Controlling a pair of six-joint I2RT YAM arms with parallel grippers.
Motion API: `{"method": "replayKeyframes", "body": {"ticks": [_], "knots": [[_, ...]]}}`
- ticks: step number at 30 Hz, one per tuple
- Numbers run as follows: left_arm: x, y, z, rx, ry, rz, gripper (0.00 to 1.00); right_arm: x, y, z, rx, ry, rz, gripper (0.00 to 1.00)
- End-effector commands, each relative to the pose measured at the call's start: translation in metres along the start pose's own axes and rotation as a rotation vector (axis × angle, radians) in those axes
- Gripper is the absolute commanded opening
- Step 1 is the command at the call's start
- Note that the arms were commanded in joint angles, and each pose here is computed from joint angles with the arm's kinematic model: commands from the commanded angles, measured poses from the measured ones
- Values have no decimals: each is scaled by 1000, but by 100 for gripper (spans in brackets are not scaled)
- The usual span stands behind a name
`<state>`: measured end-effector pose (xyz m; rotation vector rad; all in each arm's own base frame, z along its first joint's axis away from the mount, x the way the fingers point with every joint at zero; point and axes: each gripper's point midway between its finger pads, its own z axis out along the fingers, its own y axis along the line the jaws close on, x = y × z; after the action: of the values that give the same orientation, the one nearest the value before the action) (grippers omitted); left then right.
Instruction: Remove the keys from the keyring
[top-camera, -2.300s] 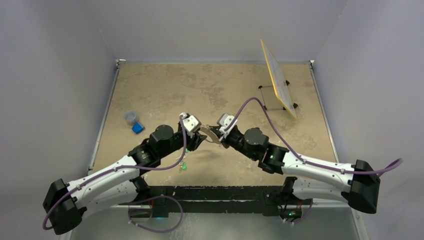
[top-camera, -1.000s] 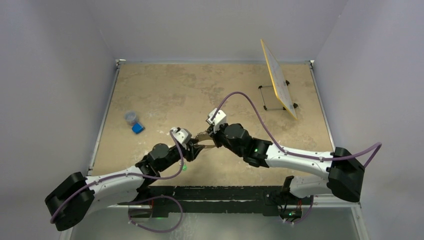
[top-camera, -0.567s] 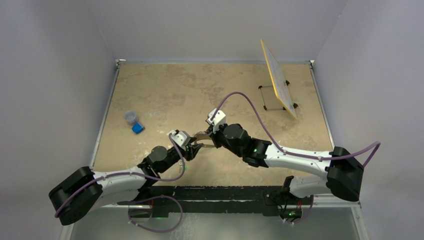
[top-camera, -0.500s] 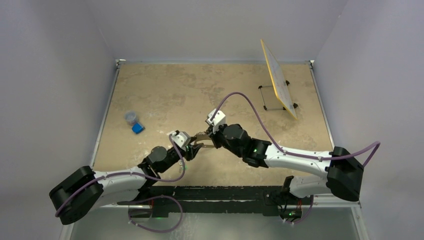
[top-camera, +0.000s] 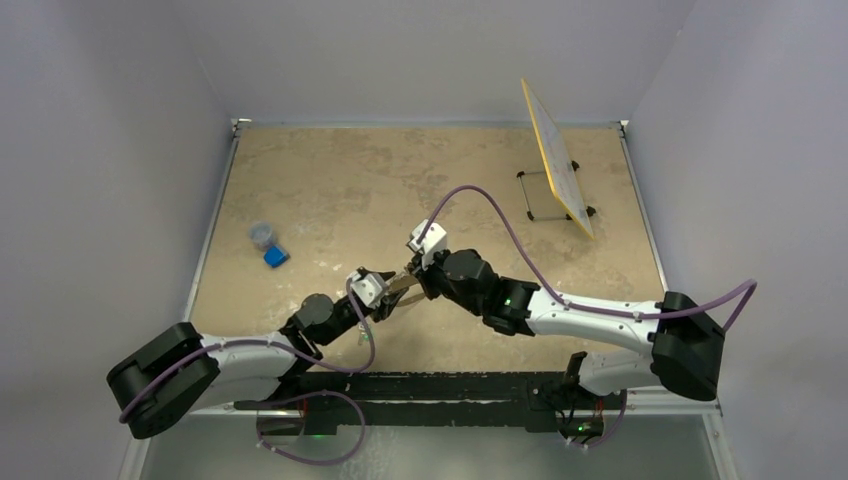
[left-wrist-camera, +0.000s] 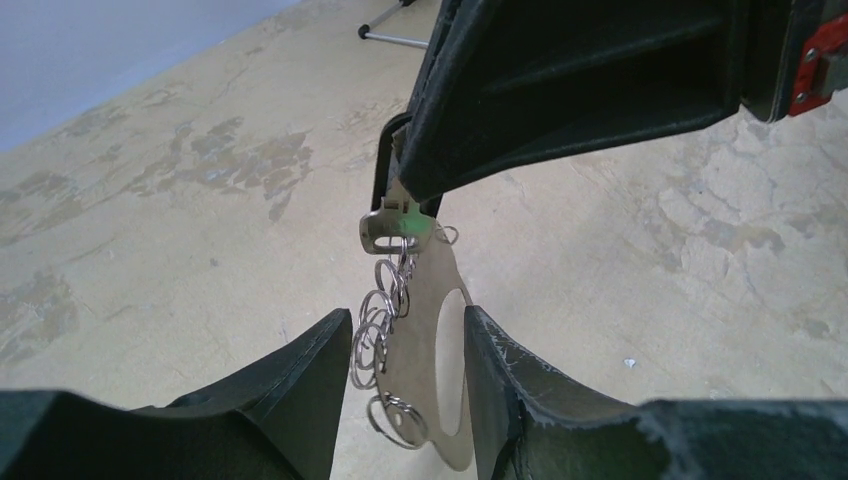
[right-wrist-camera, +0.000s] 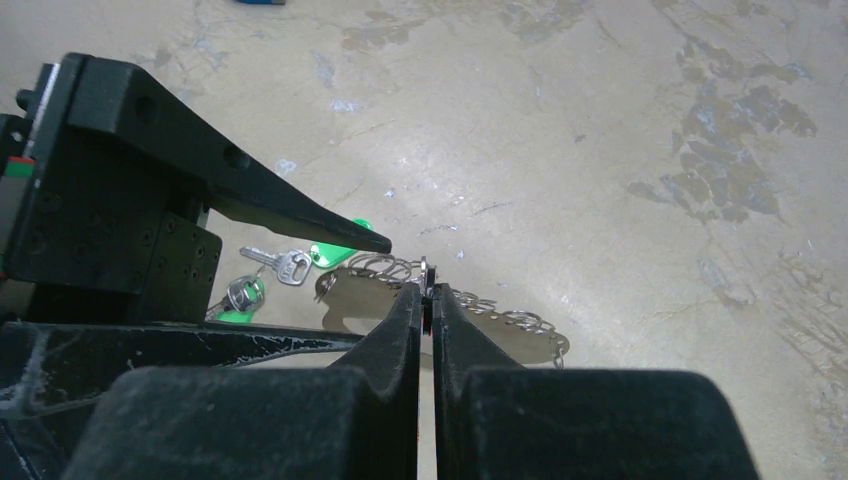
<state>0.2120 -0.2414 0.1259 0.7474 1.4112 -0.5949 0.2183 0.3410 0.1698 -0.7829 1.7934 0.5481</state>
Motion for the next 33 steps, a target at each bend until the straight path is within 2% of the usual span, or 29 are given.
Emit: {"method": "replayKeyframes", "body": {"ticks": [1,12,20,27,33], "knots": [[-7,-3,2,25,-43,63,44,-34,9,2,-22,-82,34,0],[-7,2,9,4,-52,86,43,-31,14,4,-20,-67,37,0],[-3,14,12,-69,-35,76,42,-27,19,8,-11,-49,39,0],[8,13,10,-69,5,63,32,-28,13,6,22,-48,47,0],[9,12,8,-66,7,62,17,-30,11,4,32,-50,53,0]]}}
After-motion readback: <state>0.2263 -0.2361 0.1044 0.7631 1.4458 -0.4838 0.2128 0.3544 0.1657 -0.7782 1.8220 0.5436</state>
